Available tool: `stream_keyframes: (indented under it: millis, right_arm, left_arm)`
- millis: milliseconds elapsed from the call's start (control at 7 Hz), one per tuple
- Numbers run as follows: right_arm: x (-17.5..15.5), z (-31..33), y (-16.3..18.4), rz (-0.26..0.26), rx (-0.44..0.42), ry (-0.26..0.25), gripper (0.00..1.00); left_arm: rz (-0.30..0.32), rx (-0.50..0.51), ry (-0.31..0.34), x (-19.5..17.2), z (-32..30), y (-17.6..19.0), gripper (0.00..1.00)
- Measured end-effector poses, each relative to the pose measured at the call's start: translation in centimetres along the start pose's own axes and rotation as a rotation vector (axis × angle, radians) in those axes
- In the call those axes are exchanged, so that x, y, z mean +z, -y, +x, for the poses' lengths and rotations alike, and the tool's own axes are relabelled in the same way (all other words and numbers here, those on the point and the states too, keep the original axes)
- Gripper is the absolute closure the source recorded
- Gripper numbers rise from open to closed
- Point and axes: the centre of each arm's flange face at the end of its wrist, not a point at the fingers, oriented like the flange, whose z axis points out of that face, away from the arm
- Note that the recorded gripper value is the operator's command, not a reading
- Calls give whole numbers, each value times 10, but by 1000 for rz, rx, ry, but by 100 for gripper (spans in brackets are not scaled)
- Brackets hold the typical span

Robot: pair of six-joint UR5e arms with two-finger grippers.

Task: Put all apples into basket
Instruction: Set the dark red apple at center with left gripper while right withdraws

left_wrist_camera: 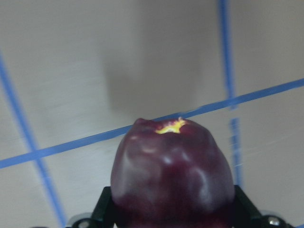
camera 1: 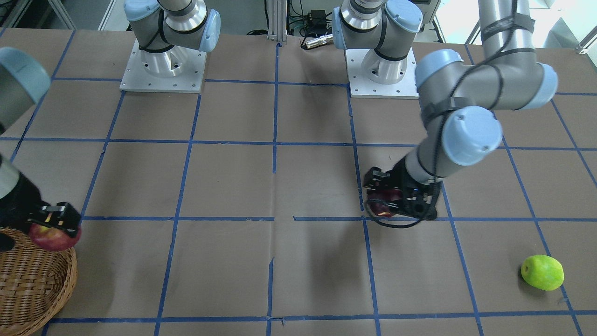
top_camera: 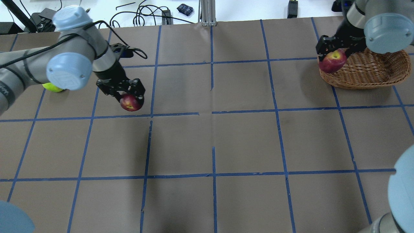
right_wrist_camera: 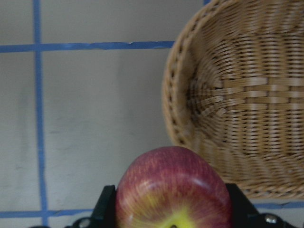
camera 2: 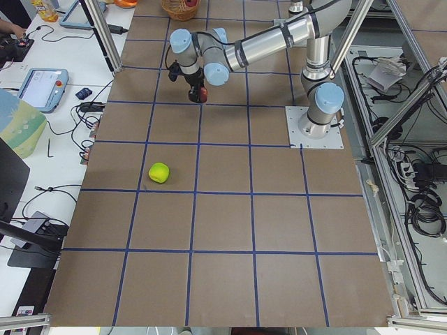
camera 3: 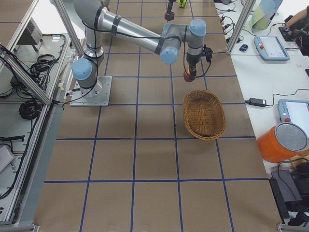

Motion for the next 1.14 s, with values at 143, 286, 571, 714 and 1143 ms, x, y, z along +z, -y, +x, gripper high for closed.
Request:
stream_keyframes:
  millis: [143,286,571,714,1143]
  right_arm:
    - [20,52,11,17,-35,-10,71]
    - [35,98,24,34,-62,-16,64]
    - [62,171,44,78,-115,16,57]
    - [76,195,46,87,-170,28,22]
    - [91,211,46,81,-237,41,0]
  left_arm:
    - [31,-42,2,7,70,-4,100]
    - [85,-105,-21,19,137,-8,96]
    - [138,-232,-53,62,223,-18,1]
    - [124,-250,-48,84,240,-19,0]
    - [172,-256,-53,98,253,-10,0]
